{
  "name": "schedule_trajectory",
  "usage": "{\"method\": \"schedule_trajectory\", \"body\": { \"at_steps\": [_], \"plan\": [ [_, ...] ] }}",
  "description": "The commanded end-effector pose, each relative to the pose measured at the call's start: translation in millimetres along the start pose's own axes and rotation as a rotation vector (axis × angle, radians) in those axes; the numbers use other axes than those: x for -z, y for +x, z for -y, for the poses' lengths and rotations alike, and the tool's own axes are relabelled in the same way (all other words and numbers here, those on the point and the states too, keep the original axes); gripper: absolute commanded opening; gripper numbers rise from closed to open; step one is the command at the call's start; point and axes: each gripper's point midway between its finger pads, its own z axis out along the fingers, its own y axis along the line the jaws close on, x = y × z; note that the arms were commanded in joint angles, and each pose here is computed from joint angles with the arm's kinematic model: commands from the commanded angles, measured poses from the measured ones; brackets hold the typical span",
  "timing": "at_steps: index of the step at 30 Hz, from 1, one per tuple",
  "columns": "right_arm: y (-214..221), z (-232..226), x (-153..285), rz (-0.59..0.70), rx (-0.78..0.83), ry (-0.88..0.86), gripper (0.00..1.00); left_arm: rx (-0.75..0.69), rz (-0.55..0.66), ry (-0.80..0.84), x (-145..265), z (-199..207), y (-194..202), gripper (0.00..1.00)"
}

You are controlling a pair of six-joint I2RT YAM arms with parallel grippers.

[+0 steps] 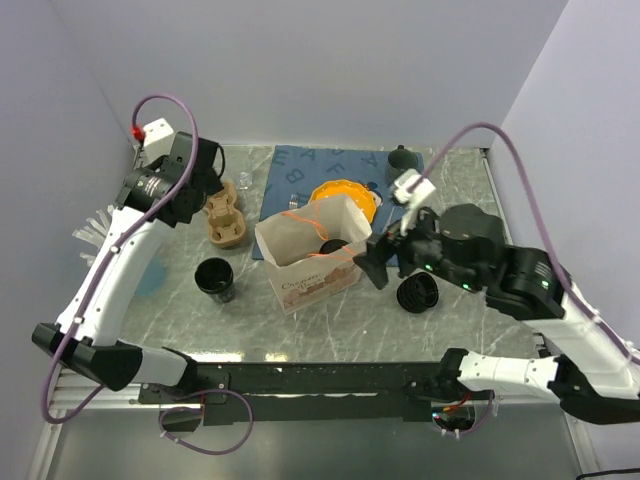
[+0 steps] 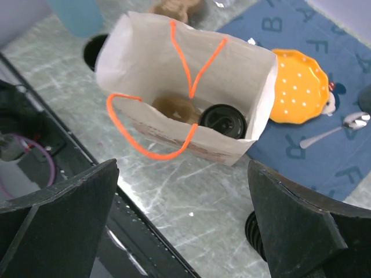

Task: Pack the takeout coffee

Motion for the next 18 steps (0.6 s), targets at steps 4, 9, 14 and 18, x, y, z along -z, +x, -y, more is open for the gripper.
{"method": "schedule_trajectory", "body": {
  "at_steps": [4, 9, 14, 18],
  "plan": [
    [-24, -9, 14, 0.128, -0.012, -0.077, 1.00, -0.055, -0.015, -0.406, -37, -108, 24, 0.95],
    [-28, -11, 10, 0.143, -0.002, -0.080, 1.00, -0.093, -0.037, -0.448, -65, -130, 41, 0.85],
    [-28, -11, 3, 0.123, 0.018, -0.075, 1.00, -0.143, -0.044, -0.541, -93, -151, 50, 0.78],
    [-28, -8, 5, 0.121, 0.013, -0.059, 1.00, -0.165, -0.002, -0.573, -106, -155, 43, 0.78]
  ]
}}
